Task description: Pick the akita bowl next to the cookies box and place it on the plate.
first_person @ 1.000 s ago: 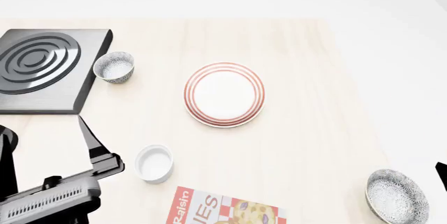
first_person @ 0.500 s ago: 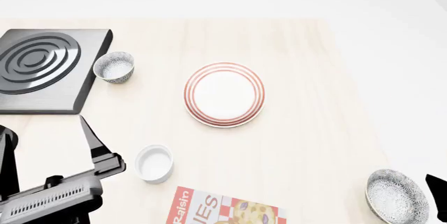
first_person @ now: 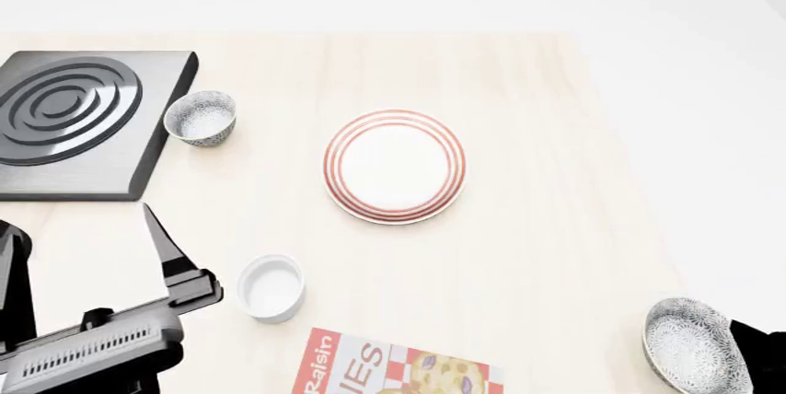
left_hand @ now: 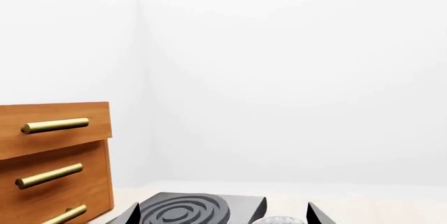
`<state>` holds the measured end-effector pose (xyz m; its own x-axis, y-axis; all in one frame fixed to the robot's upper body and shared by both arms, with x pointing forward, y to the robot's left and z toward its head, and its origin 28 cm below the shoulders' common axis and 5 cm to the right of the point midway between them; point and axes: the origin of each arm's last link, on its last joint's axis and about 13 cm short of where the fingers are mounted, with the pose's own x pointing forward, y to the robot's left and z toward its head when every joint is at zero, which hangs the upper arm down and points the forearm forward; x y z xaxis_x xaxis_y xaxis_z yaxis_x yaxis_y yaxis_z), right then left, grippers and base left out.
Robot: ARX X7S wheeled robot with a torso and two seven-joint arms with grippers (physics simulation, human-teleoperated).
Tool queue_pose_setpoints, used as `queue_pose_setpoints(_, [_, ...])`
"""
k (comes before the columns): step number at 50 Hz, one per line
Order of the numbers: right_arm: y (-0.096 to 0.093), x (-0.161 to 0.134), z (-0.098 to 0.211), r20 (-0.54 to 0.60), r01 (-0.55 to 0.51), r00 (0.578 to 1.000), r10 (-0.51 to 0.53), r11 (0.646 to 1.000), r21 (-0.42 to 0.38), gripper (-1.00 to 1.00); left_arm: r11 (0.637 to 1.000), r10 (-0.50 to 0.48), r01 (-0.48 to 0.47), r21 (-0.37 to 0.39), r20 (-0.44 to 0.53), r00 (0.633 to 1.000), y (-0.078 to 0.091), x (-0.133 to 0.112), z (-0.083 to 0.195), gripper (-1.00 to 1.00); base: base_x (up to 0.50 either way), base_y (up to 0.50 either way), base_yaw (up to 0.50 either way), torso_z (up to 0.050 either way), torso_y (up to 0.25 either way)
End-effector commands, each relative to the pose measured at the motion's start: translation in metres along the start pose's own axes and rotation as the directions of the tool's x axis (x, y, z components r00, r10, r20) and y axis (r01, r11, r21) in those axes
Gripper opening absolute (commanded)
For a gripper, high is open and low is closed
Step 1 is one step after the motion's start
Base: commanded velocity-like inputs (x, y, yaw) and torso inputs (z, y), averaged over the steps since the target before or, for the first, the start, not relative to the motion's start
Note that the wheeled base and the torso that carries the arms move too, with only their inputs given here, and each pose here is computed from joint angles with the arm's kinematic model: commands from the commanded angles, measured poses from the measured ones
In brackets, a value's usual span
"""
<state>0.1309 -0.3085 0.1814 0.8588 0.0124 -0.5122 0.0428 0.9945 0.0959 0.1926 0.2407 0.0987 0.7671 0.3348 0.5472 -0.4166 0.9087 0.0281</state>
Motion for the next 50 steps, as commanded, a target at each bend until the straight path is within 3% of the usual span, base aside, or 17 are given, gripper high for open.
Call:
queue_pose_setpoints(1, [-0.002,0.004,-0.01,0.005,-0.019,1.0,0.019,1.0,-0.005,1.0,1.0,0.003,-0.003,0.007,0.012,1.0,0.001,0.001,0.0,1.0,0.0,0.0,0.0,0.0,0.0])
queue_pose_setpoints(50, [-0.007,0.016,-0.025,-0.026,0.007,1.0,-0.006,1.0,0.021,1.0,1.0,-0.008,0.008,0.012,0.003,1.0,-0.001,-0.001,-0.002,1.0,0.0,0.0,0.0,0.0,0.0])
